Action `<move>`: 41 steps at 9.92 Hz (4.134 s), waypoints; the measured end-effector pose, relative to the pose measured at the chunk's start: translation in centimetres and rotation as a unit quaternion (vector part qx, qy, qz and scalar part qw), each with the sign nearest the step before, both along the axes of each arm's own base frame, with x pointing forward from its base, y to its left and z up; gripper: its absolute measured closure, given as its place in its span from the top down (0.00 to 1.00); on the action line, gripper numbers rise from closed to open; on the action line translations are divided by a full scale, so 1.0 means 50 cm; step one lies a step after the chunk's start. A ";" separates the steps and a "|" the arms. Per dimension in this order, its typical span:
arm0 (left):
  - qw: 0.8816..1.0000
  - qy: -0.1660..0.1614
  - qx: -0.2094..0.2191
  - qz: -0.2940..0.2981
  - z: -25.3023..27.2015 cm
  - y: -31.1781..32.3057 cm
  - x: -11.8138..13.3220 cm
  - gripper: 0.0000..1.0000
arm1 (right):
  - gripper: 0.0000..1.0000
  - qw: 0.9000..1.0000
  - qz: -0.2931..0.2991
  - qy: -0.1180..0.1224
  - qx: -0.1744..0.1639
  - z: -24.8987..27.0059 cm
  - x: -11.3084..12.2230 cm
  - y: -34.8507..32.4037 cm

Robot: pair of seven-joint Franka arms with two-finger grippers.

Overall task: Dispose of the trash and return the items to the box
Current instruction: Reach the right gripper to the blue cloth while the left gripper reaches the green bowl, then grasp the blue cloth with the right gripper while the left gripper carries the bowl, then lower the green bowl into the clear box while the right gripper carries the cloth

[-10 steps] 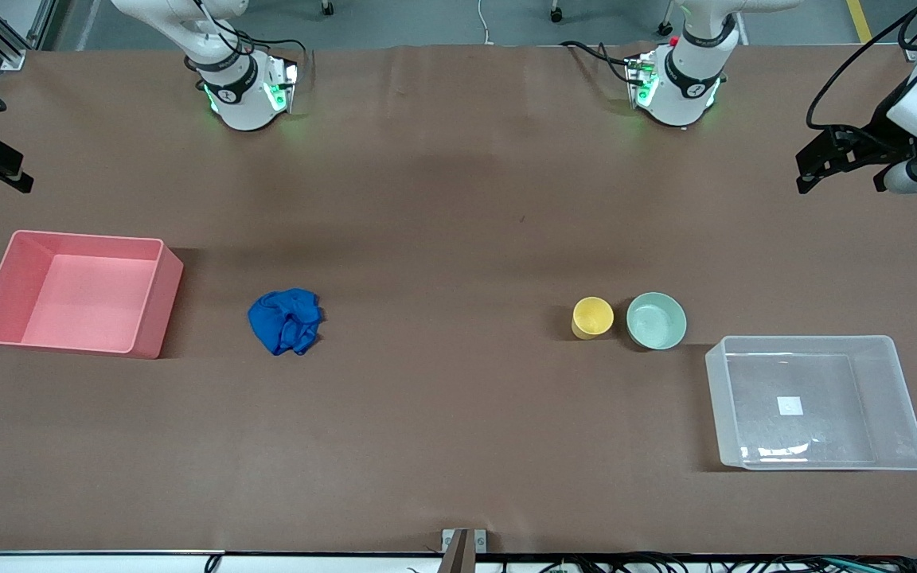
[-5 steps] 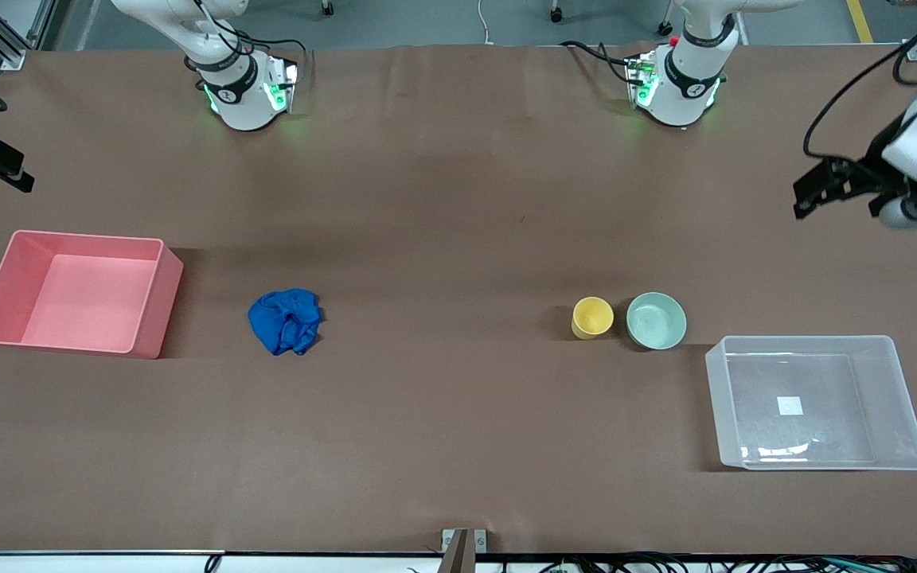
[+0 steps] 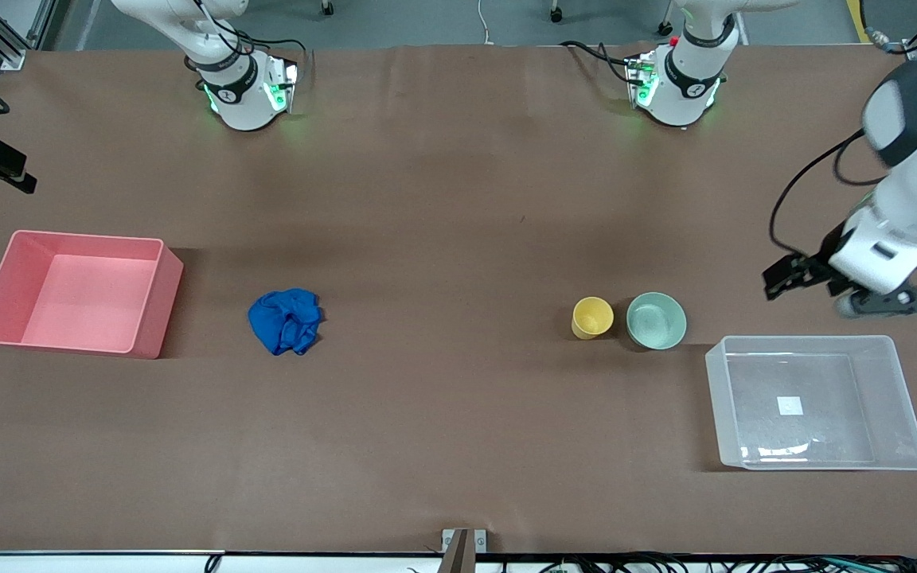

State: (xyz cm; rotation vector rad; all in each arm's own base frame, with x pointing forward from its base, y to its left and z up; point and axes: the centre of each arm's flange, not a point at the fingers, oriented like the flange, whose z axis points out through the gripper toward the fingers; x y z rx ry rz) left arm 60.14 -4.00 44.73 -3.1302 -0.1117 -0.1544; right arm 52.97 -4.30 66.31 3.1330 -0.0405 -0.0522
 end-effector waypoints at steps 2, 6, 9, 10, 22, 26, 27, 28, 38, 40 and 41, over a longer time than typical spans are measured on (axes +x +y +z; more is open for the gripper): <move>0.999 0.022 -0.006 0.041 -0.130 -0.025 -0.015 1.00 | 1.00 1.000 0.001 0.004 0.001 -0.009 0.001 0.002; 0.997 0.010 -0.019 0.069 -0.298 -0.083 -0.068 1.00 | 1.00 1.000 0.008 0.010 0.003 -0.088 0.025 0.017; 0.997 0.001 -0.027 0.071 -0.410 -0.078 -0.085 0.93 | 1.00 0.999 0.039 -0.002 0.003 -0.234 0.062 0.083; 0.997 0.000 -0.029 0.072 -0.441 -0.078 -0.086 0.87 | 1.00 0.999 0.053 -0.007 0.003 -0.301 0.077 0.118; 0.998 -0.031 -0.024 0.039 -0.207 -0.079 -0.008 0.03 | 0.97 0.984 0.176 0.034 -0.008 -0.887 0.093 0.418; 0.995 -0.066 0.022 -0.064 -0.145 0.187 0.120 0.03 | 0.91 0.982 0.180 0.053 -0.010 -0.937 0.069 0.421; 0.994 -0.061 0.028 -0.087 -0.178 0.248 0.145 0.03 | 0.86 0.982 0.181 0.052 -0.010 -0.947 0.066 0.424; 0.993 -0.051 0.028 -0.099 -0.225 0.293 0.162 0.03 | 0.71 0.982 0.184 0.052 -0.011 -0.960 0.060 0.428; 0.995 -0.009 0.002 -0.104 -0.435 0.302 0.211 0.11 | 0.12 0.982 0.181 0.055 -0.013 -0.961 0.057 0.420; 0.994 -0.019 0.004 -0.103 -0.421 0.305 0.224 0.27 | 0.12 0.984 0.165 0.059 -0.014 -0.942 0.068 0.383; 0.994 -0.032 0.007 -0.105 -0.394 0.303 0.237 0.41 | 0.12 0.986 0.155 0.057 -0.013 -0.915 0.077 0.361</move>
